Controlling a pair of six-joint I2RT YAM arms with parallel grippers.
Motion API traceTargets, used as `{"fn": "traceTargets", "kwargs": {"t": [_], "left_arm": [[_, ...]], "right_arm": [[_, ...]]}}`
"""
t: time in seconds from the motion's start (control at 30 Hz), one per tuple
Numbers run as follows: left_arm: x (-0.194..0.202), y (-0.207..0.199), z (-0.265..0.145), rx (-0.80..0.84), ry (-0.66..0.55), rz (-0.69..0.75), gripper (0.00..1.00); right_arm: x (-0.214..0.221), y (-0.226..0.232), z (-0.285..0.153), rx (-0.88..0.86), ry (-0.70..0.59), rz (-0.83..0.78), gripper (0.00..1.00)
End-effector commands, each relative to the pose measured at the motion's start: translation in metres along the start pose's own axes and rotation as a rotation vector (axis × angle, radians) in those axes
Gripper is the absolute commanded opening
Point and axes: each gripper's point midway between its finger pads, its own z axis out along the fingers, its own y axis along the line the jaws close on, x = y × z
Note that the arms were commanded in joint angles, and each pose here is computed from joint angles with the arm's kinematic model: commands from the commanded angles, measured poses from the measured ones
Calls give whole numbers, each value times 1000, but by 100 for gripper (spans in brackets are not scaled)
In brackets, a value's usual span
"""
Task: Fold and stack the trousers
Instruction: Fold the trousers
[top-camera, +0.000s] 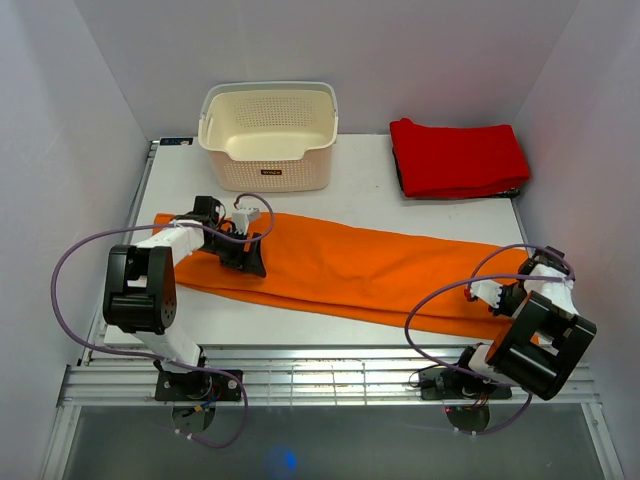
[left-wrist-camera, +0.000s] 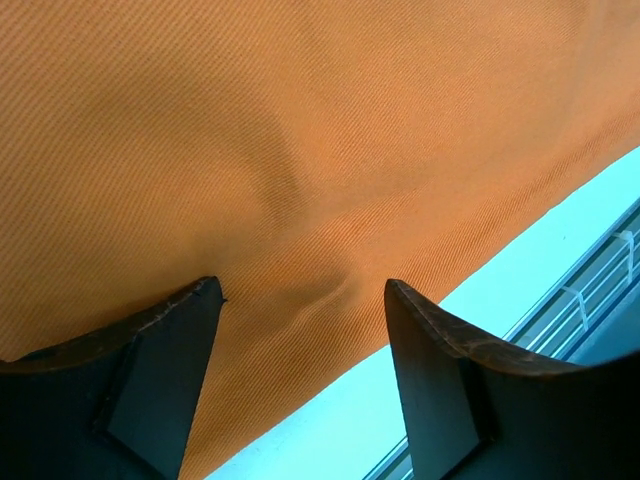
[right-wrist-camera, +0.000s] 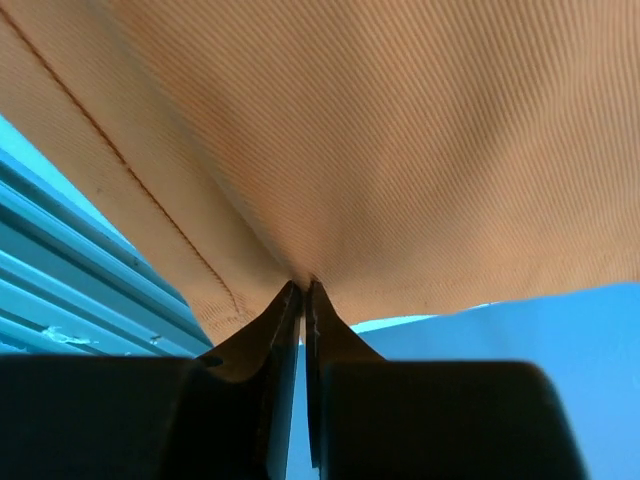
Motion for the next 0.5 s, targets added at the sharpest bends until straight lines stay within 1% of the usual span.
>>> {"fn": "traceTargets", "kwargs": {"t": [0.0,0.07,0.13,0.2,0.3,0.37,0.43,0.47], "left_arm": [[29,39,-10,-212,85,5,81],[30,37,-14,-210,78,-5,80],[39,39,-10,-208,101,-23,80],[50,45,-4,-206,131,-53,80],[52,54,-3,-222,143,-83,80],[56,56,1,-214,171,-107,80],[59,57,4,-212,187,-119,80],[58,58,4,-215,185,-120,80]], "right_arm": [[11,-25,-7,89,36,11,8],[11,-34,-15,118,28,13,8],[10,-36,-22,122,22,8,8],[12,-44,-36,151,24,3,8],[12,-50,-54,175,18,-5,8],[8,-48,-63,168,-3,-11,8],[6,-53,-80,196,-17,-31,8],[3,-46,-83,175,-30,-33,8]]}}
